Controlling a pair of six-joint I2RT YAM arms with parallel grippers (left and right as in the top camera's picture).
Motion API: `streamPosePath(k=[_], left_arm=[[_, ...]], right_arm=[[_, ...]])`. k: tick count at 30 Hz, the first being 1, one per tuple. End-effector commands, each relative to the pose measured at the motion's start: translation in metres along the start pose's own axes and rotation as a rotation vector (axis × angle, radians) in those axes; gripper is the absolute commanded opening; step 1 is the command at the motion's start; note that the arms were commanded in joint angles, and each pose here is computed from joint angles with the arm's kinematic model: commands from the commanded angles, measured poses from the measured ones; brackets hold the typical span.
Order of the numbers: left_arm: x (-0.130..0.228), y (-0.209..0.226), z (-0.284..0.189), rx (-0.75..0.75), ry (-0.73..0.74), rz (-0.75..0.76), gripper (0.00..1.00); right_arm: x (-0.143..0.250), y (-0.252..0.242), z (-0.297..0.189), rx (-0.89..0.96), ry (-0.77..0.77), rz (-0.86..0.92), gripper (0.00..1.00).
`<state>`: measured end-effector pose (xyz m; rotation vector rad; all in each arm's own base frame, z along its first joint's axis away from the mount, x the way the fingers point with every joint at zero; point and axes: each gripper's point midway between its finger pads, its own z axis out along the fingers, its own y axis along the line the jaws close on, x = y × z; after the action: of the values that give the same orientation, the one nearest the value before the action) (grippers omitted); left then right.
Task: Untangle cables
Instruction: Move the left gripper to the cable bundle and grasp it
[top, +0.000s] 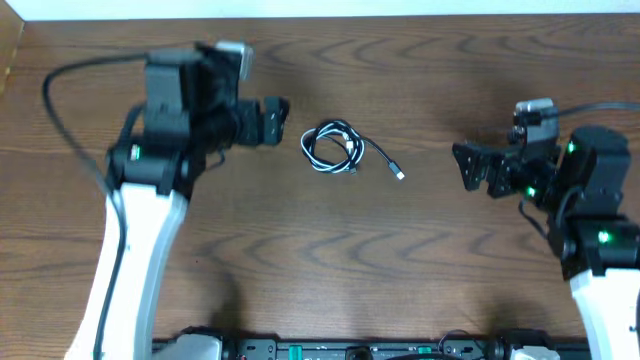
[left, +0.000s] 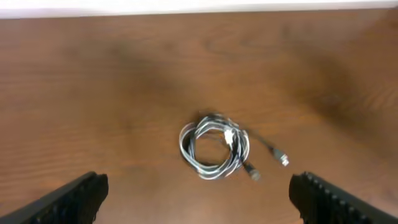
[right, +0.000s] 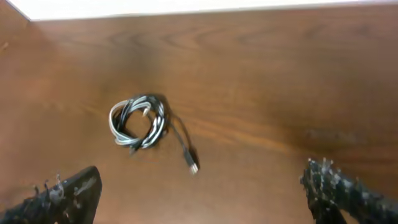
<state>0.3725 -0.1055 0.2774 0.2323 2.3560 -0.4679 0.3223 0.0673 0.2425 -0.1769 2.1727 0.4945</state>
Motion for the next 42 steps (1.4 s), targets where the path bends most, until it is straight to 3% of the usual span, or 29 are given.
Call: streamPosePath(k=[1, 8, 9, 12, 16, 23, 25, 26, 27, 39, 42], left_arm=[[0.000, -0.009, 0.033, 0.107, 0.093, -0.040, 0.98], [0.041, -0.007, 0.102, 0.228, 0.304, -0.155, 0.98], [0.047, -0.006, 0.109, 0.241, 0.328, -0.168, 0.98], [0.073, 0.013, 0.141, 0.177, 0.417, -0.210, 0.75], [0.106, 0.049, 0.173, -0.065, 0.507, -0.299, 0.65], [0.116, 0.049, 0.212, -0.156, 0.487, -0.280, 0.57], [0.115, 0.046, 0.221, -0.149, 0.469, -0.266, 0.47], [0.116, 0.048, 0.225, -0.160, 0.466, -0.261, 0.35], [0.118, 0.052, 0.226, -0.186, 0.468, -0.264, 0.33], [0.139, 0.055, 0.234, -0.204, 0.480, -0.262, 0.32], [0.140, 0.056, 0.235, -0.203, 0.474, -0.261, 0.28]], right_arm=[[-0.015, 0.011, 0.004, -0.067, -0.007, -0.022, 0.99], [-0.013, 0.031, 0.009, -0.207, 0.013, 0.010, 0.99], [-0.012, 0.031, 0.010, -0.210, 0.016, 0.011, 0.95], [-0.010, 0.029, 0.013, -0.208, 0.027, 0.019, 0.84], [-0.006, 0.026, 0.019, -0.204, 0.048, 0.032, 0.76], [0.000, 0.023, 0.024, -0.201, 0.077, 0.073, 0.73], [0.001, 0.023, 0.024, -0.198, 0.083, 0.076, 0.73], [0.002, 0.023, 0.024, -0.197, 0.083, 0.076, 0.74], [0.002, 0.023, 0.024, -0.197, 0.083, 0.076, 0.74], [0.004, 0.022, 0.024, -0.189, 0.093, 0.082, 0.76], [0.004, 0.022, 0.024, -0.189, 0.093, 0.082, 0.77]])
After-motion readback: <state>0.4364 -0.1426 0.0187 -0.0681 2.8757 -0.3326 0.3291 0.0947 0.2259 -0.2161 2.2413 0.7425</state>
